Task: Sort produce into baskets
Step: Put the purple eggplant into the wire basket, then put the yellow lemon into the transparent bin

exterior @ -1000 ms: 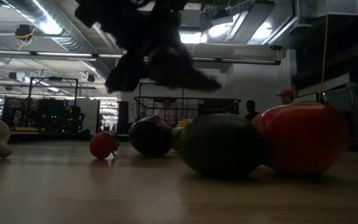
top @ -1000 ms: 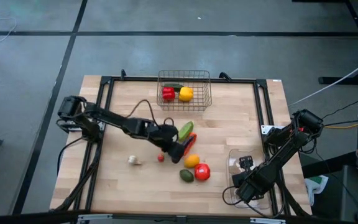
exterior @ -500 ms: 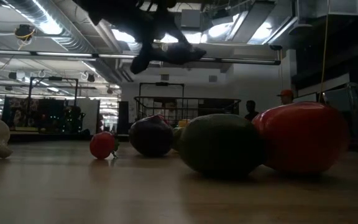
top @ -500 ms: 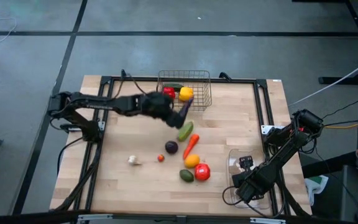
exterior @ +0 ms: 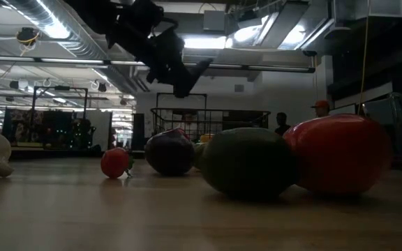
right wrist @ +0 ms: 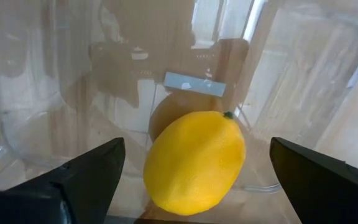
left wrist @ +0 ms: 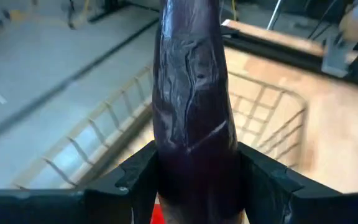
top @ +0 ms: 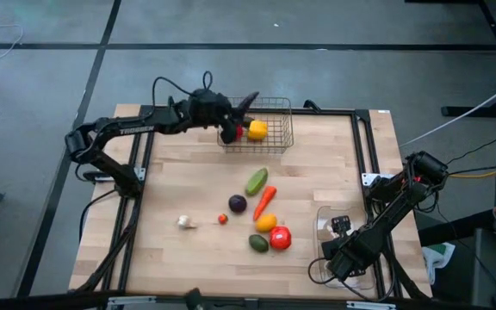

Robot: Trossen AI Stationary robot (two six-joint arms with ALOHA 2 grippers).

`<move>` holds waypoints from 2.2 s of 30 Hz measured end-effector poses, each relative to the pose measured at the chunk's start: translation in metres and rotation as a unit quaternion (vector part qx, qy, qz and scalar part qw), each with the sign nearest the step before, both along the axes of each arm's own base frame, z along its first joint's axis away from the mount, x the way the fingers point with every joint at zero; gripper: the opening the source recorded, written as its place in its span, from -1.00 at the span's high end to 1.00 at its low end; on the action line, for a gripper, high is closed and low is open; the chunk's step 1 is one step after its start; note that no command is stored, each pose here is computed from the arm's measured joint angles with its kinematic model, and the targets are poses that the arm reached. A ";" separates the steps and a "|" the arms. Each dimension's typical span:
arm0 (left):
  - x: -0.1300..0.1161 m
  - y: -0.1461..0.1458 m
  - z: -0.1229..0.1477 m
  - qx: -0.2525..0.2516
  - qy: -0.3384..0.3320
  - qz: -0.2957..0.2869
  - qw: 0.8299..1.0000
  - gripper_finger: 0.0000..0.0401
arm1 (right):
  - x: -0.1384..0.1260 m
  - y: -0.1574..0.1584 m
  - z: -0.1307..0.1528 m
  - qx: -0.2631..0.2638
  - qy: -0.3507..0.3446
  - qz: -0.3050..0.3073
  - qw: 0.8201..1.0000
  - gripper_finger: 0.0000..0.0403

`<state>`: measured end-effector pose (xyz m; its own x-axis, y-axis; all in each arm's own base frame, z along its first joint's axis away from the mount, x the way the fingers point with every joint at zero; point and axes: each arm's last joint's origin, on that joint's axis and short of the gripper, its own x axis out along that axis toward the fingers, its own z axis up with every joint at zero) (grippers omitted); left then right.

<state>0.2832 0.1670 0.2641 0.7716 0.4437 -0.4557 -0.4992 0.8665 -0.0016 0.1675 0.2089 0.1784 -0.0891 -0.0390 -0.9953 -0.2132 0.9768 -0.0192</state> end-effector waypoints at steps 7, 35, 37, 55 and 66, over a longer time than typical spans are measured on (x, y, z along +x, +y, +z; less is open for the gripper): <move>-0.009 0.019 -0.007 0.093 0.077 -0.033 0.992 0.08 | 0.003 -0.002 0.000 -0.040 -0.050 0.006 0.998 -0.97; 0.005 0.039 -0.061 0.146 0.219 -0.015 0.965 0.08 | 0.004 -0.003 0.000 -0.051 -0.065 0.007 0.997 -0.97; 0.005 0.039 -0.061 0.146 0.217 -0.015 0.965 0.08 | 0.004 -0.003 0.000 -0.051 -0.065 0.007 0.997 -0.97; 0.015 0.030 -0.057 0.160 0.198 0.006 0.967 -0.31 | 0.004 -0.003 0.000 -0.050 -0.065 0.007 0.997 -0.97; 0.019 0.026 -0.053 0.161 0.173 0.012 0.972 -0.29 | 0.006 0.000 0.015 -0.057 -0.055 0.007 0.997 -0.97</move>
<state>0.3023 0.1933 0.2107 0.5850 0.6216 -0.5210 -0.4410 0.7829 0.4389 0.1733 0.2087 0.1933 0.0217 -0.1523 -0.9881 -0.2169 0.9641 -0.1534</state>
